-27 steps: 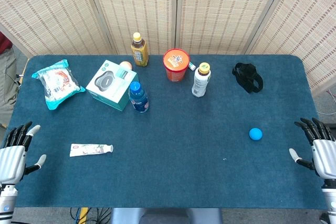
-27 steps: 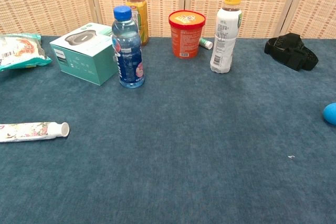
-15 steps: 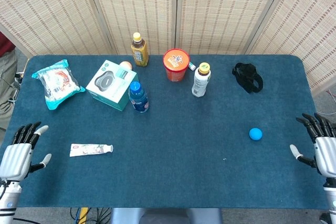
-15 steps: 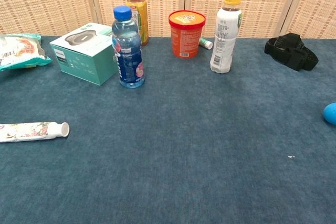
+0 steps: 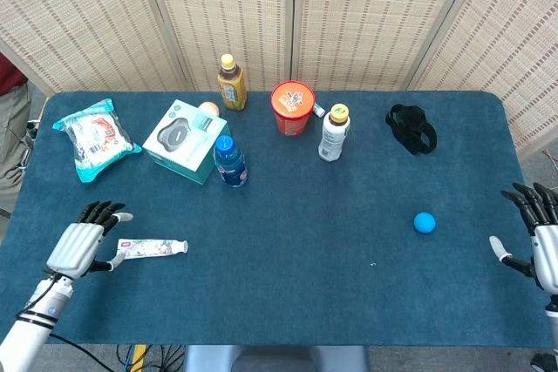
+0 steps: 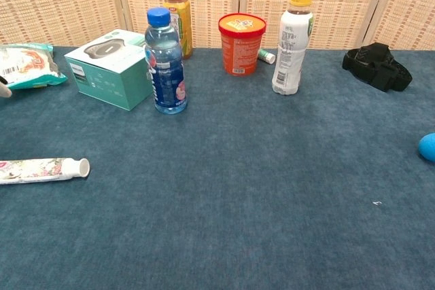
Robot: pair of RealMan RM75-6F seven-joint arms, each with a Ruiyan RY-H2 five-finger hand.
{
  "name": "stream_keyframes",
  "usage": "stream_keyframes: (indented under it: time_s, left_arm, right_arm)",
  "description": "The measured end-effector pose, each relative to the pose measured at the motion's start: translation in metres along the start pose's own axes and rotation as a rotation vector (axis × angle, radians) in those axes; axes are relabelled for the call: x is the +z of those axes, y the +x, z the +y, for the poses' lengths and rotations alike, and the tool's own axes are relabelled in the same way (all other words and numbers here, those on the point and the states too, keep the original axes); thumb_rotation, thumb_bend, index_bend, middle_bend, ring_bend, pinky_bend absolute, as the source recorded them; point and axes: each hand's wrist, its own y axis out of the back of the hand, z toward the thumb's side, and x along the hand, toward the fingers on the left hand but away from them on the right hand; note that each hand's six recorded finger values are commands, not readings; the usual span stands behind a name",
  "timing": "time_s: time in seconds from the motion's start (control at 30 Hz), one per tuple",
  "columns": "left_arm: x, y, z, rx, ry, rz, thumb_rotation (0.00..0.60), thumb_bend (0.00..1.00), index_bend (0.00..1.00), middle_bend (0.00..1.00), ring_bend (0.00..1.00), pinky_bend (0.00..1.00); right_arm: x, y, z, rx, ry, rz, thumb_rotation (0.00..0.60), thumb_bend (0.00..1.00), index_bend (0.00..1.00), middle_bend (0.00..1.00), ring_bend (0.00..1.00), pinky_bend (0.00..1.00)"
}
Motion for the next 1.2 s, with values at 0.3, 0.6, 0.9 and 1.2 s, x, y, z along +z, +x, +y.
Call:
stream_keyframes:
  time_s: [0.3,0.6,0.9,1.2]
  left_arm:
    - [0.012,0.019,-0.031,-0.066,0.006,-0.031,0.600,0.17,0.24,0.13,0.07,0.01]
    - [0.009,0.030,-0.057,-0.096,0.043,-0.006,0.600,0.17,0.26,0.14,0.07,0.03]
    - [0.005,0.033,-0.073,-0.097,0.066,0.017,0.600,0.17,0.27,0.14,0.07,0.03]
    - [-0.004,0.040,-0.080,-0.086,0.079,0.043,0.600,0.17,0.33,0.16,0.08,0.03]
  right_arm:
    - [-0.005,0.005,-0.001,0.008,-0.002,-0.022,0.600,0.20,0.21,0.14,0.01,0.09]
    - [-0.007,0.008,-0.001,0.018,-0.008,-0.037,0.600,0.20,0.21,0.14,0.01,0.09]
    - [-0.007,0.009,-0.002,0.029,-0.013,-0.040,0.600,0.20,0.21,0.14,0.01,0.09]
    - [-0.005,0.008,-0.003,0.037,-0.017,-0.030,0.600,0.20,0.21,0.14,0.01,0.09]
